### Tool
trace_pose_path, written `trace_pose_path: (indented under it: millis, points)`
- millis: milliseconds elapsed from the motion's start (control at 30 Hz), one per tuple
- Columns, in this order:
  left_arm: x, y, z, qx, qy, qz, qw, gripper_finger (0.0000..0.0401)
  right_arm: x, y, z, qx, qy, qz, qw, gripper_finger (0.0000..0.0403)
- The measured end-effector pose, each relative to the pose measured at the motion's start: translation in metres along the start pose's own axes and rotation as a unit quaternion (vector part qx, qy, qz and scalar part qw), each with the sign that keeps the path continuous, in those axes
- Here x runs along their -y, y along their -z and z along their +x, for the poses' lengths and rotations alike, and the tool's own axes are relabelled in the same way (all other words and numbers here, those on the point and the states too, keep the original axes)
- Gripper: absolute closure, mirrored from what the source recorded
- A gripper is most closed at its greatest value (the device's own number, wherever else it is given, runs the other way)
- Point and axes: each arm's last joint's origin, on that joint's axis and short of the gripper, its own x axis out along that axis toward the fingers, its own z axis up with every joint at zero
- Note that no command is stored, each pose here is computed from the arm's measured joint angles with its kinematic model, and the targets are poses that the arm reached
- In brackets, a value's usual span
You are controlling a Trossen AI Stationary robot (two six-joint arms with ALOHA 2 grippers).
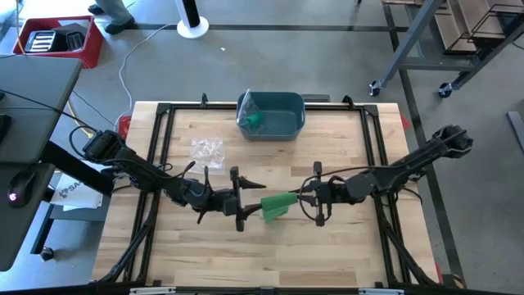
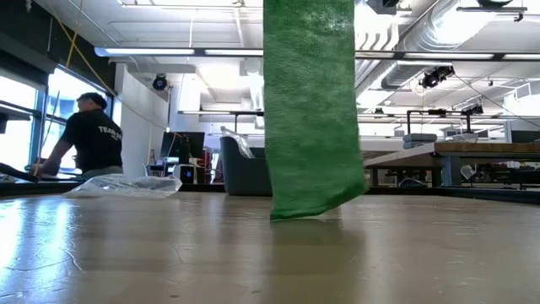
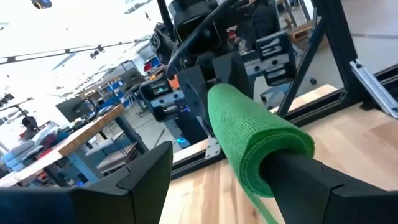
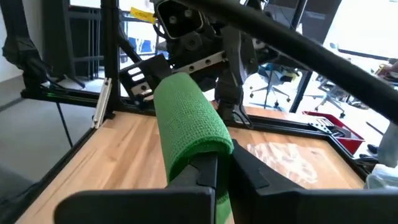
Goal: Roll bandage
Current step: Roll the green bandage
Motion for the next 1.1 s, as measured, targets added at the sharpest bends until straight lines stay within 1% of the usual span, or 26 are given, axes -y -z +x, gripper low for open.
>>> trace_pose_path:
  millis: [100,267,400,500,600,700,800,867,900,967,1100]
  points:
    - [-0.002,0.002,0.002,0.000,0.006,-0.023,1.000,0.0161,-0.001,-0.009,0.002,-0.010,-0.002,-0.005,1.000,0.0398]
    - [-0.004,0.005,0.005,0.012,0.038,-0.054,0.998,0.0168,-0.005,-0.016,0.012,-0.047,-0.003,-0.023,0.999,0.0398]
    - [-0.003,0.008,0.005,0.001,0.047,-0.070,0.996,0.0199,-0.007,-0.020,0.019,-0.058,-0.002,-0.049,0.997,0.0396]
    - [-0.002,0.008,0.005,-0.004,0.048,-0.083,0.995,0.0235,-0.007,-0.021,0.020,-0.061,-0.001,-0.050,0.997,0.0387]
    - [-0.001,0.008,0.004,-0.008,0.047,-0.087,0.995,0.0279,-0.007,-0.020,0.020,-0.066,0.012,-0.050,0.996,0.0361]
    - [0.001,0.006,0.001,-0.011,0.039,-0.087,0.995,0.0328,-0.007,-0.019,0.019,-0.078,0.014,-0.037,0.996,0.0314]
    - [0.001,0.001,-0.003,-0.010,0.023,-0.090,0.996,0.0372,-0.005,-0.018,0.012,-0.099,0.028,-0.004,0.995,0.0265]
    - [0.001,-0.004,-0.006,-0.004,0.022,-0.091,0.996,0.0388,-0.004,-0.019,0.005,-0.109,0.052,0.028,0.992,0.0244]
    - [0.001,-0.007,-0.008,0.002,0.026,-0.094,0.995,0.0391,-0.004,-0.020,0.001,-0.112,0.060,0.034,0.991,0.0238]
    - [0.003,-0.014,-0.012,0.026,0.050,-0.101,0.993,0.0388,-0.007,-0.020,-0.007,-0.123,0.065,0.030,0.990,0.0233]
    - [0.011,-0.019,-0.016,0.043,0.094,-0.127,0.987,0.0358,-0.017,-0.027,-0.018,-0.106,0.049,0.028,0.993,0.0235]
